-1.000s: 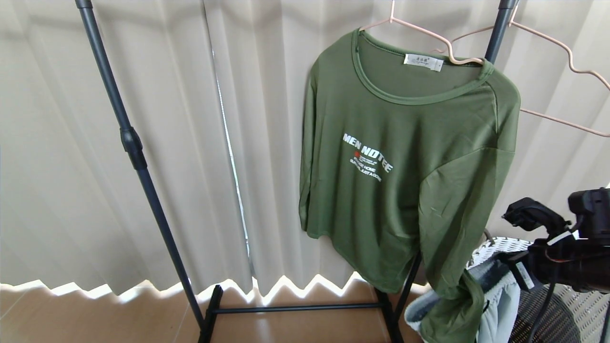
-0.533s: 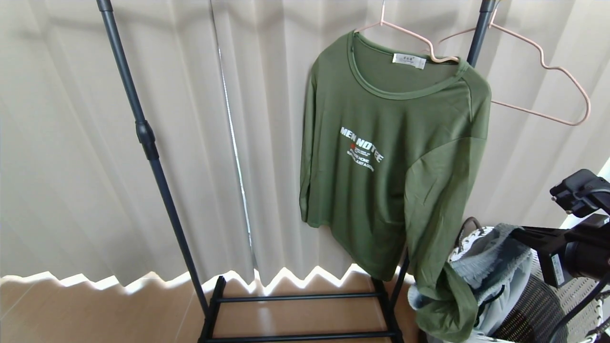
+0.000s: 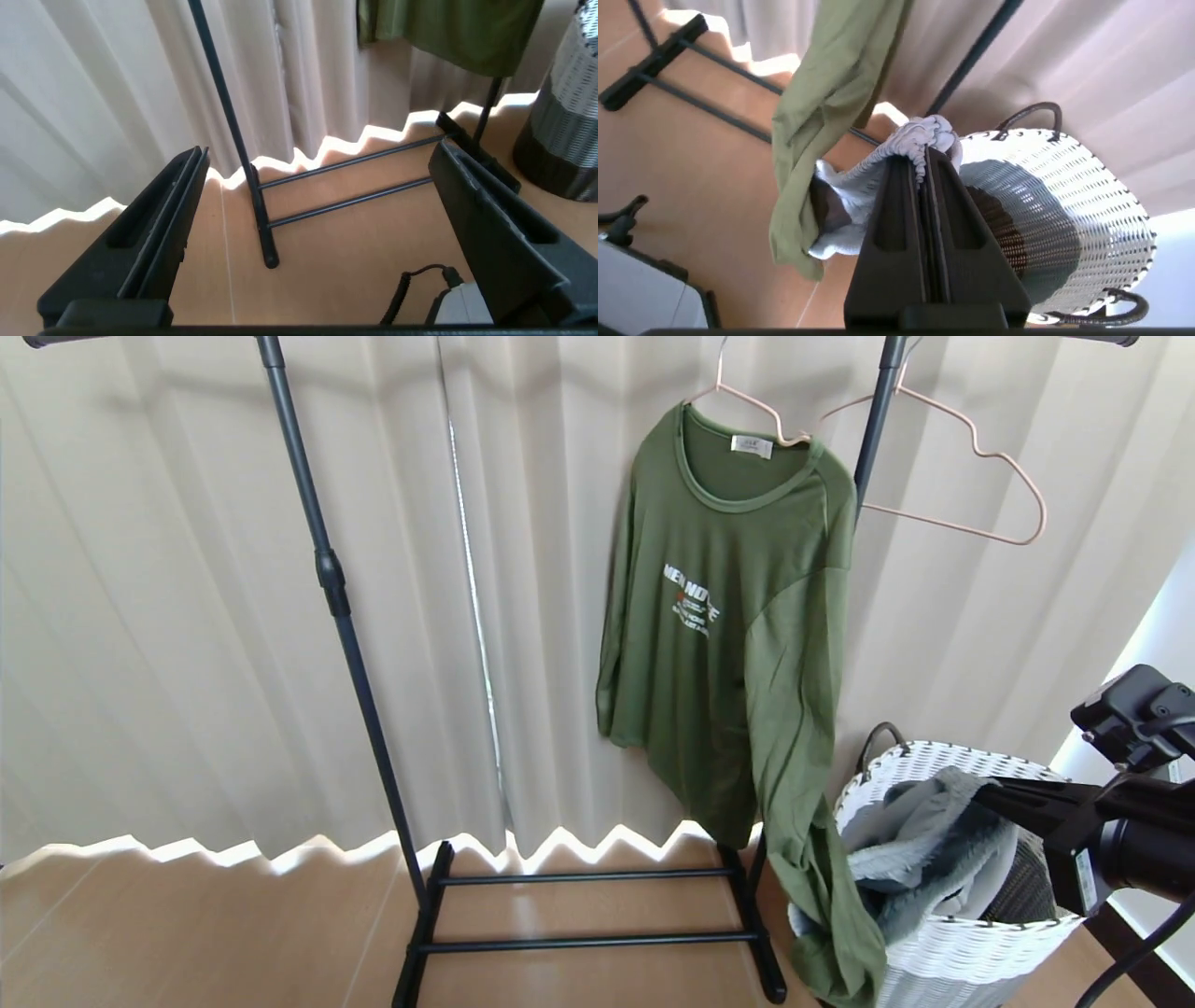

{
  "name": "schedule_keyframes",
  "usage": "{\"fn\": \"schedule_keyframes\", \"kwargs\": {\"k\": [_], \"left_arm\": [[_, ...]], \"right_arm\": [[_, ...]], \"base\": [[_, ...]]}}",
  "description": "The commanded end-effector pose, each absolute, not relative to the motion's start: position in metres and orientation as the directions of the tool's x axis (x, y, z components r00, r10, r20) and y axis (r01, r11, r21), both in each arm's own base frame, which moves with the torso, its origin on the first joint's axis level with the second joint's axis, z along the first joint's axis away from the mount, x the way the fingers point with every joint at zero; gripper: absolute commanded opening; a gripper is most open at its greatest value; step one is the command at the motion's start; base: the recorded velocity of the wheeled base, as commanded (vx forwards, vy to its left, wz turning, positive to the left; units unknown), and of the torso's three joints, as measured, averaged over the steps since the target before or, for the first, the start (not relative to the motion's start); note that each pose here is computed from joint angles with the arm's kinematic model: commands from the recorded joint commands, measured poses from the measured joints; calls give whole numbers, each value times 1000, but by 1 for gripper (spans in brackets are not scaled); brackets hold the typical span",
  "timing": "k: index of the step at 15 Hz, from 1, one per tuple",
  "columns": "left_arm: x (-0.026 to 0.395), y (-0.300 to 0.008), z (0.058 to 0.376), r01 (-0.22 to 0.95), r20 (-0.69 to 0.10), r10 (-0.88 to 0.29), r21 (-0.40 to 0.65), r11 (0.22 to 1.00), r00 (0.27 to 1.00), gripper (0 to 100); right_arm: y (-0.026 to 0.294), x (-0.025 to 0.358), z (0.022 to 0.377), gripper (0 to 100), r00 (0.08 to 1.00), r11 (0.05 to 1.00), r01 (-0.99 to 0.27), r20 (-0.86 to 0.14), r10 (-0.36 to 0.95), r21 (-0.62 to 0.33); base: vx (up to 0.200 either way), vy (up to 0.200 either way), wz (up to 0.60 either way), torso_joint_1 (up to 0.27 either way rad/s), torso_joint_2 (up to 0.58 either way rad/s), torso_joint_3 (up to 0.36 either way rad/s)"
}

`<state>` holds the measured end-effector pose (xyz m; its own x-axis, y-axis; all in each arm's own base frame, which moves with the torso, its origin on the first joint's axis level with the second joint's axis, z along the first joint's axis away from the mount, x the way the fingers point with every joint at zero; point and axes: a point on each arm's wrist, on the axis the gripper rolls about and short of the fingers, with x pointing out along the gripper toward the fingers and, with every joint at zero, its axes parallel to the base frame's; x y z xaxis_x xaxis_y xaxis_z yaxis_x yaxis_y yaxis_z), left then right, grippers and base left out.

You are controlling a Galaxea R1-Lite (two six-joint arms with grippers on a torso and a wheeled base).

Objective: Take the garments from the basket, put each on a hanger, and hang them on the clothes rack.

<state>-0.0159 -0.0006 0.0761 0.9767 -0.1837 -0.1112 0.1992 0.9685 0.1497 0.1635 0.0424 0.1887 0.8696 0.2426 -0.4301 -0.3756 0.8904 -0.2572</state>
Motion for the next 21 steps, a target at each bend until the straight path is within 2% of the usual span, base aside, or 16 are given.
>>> {"fn": "schedule_keyframes", "kwargs": {"k": [1, 6, 7, 9, 10, 11, 13, 15, 16, 17, 19, 21], "left_arm": [[-16, -1, 76, 200, -113, -184, 149, 968, 976, 100], [-16, -1, 76, 201, -111, -185, 155, 967, 976, 100], [-16, -1, 76, 224, -113, -208, 160, 961, 972, 100], [-17, -2, 82, 278, -77, -269, 155, 948, 960, 100], [-21, -4, 102, 362, -10, -366, 164, 918, 931, 100], [-22, -5, 117, 403, 10, -411, 170, 899, 912, 100], [-1, -9, 157, 491, -68, -486, 142, 860, 871, 100], [36, -15, 186, 564, -143, -550, 94, 820, 823, 100], [47, -18, 191, 587, -153, -572, 82, 805, 806, 100], [74, -31, 201, 660, -168, -647, 40, 750, 744, 100], [108, -61, 200, 765, -215, -747, -3, 644, 629, 100], [129, -85, 191, 808, -278, -782, -32, 588, 558, 100]], "right_arm": [[56, 153, 190, 0, 847, 851, -456, -421, 326, -260], [64, 154, 194, 0, 837, 832, -493, -401, 372, -257], [70, 154, 195, 0, 809, 801, -547, -400, 430, -243], [77, 157, 198, 0, 794, 783, -574, -396, 461, -240], [86, 161, 204, 0, 787, 777, -589, -379, 488, -224], [91, 166, 209, 0, 784, 779, -594, -363, 504, -201], [110, 180, 222, 0, 771, 773, -616, -317, 552, -154], [121, 187, 237, 0, 769, 761, -629, -270, 579, -158], [124, 187, 240, 0, 766, 758, -634, -262, 588, -154], [128, 189, 246, 0, 763, 762, -636, -242, 599, -121], [134, 188, 251, 0, 746, 754, -653, -226, 627, -65], [135, 188, 252, 0, 744, 752, -657, -208, 635, -58]], "base": [[0, 0, 0, 0, 0, 0], [0, 0, 0, 0, 0, 0], [0, 0, 0, 0, 0, 0], [0, 0, 0, 0, 0, 0], [0, 0, 0, 0, 0, 0], [0, 0, 0, 0, 0, 0], [0, 0, 0, 0, 0, 0], [0, 0, 0, 0, 0, 0], [0, 0, 0, 0, 0, 0], [0, 0, 0, 0, 0, 0], [0, 0, 0, 0, 0, 0], [0, 0, 0, 0, 0, 0]]}}
